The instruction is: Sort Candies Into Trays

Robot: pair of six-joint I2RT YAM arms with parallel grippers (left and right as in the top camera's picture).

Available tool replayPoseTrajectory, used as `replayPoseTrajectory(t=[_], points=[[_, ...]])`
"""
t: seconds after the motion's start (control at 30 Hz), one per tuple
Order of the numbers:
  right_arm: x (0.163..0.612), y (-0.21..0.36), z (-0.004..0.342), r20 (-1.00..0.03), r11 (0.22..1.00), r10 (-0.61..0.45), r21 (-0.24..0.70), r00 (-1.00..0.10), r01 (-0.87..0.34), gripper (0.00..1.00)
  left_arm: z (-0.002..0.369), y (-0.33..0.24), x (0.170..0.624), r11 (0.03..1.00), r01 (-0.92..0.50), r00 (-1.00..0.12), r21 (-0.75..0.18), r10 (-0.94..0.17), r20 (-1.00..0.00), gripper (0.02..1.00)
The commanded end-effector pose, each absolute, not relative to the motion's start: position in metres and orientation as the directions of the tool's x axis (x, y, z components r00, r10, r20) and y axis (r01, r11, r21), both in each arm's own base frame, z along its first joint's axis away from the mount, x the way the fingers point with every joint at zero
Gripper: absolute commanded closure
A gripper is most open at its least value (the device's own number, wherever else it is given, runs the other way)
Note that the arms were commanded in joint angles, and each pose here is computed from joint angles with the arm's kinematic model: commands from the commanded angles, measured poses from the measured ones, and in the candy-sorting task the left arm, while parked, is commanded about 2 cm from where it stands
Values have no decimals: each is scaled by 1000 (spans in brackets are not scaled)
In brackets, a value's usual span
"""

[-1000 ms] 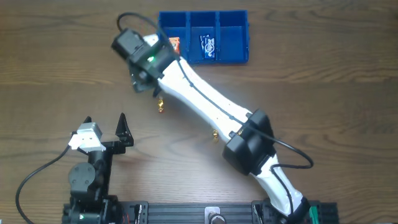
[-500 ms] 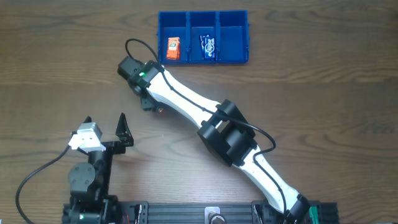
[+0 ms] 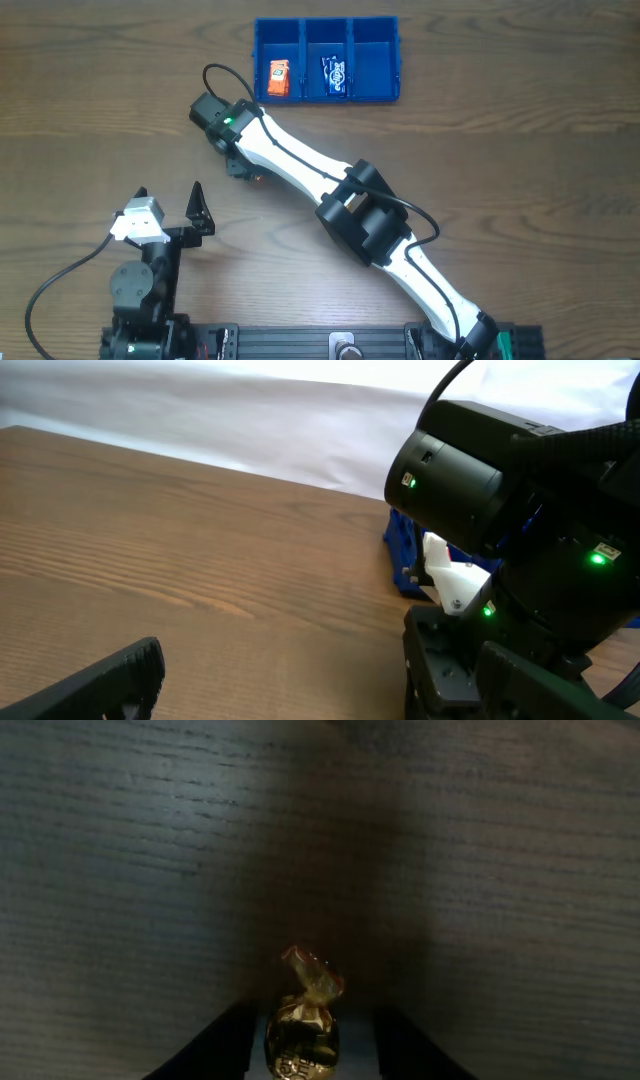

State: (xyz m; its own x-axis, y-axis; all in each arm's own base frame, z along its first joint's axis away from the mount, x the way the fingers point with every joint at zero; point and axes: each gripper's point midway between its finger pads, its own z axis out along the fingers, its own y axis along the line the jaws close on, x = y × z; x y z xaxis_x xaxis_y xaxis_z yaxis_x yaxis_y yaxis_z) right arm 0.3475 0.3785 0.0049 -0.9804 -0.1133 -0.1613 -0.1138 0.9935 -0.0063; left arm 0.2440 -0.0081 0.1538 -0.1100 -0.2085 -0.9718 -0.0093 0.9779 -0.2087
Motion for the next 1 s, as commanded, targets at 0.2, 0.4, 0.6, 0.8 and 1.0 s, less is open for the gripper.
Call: replayPoseTrajectory(t=[0.2,0.4,0.6,0.8,1.0], points=[[347,379,-2,-158,994,-106,-12,-982,-105,711,135,-4,244,982,-40,-157,-185,-189,-969,20],[347,380,-2,-160,994,-107,-9,-981,-106,820,135,-4,244,982,-40,-157,-185,-189,-969,20],[380,358,108,-344,990,-115,40,-932,-137,860,135,-4,244,982,-40,-157,-185,-189,-969,20],[451,245,229,-601,1000,1,-4,-800,5,844,135,-4,244,982,-40,-157,-185,-189,-969,23],[510,158,207,-598,997,62,-1,-799,78,842,135,-4,244,982,-40,-157,-185,-189,-969,20]])
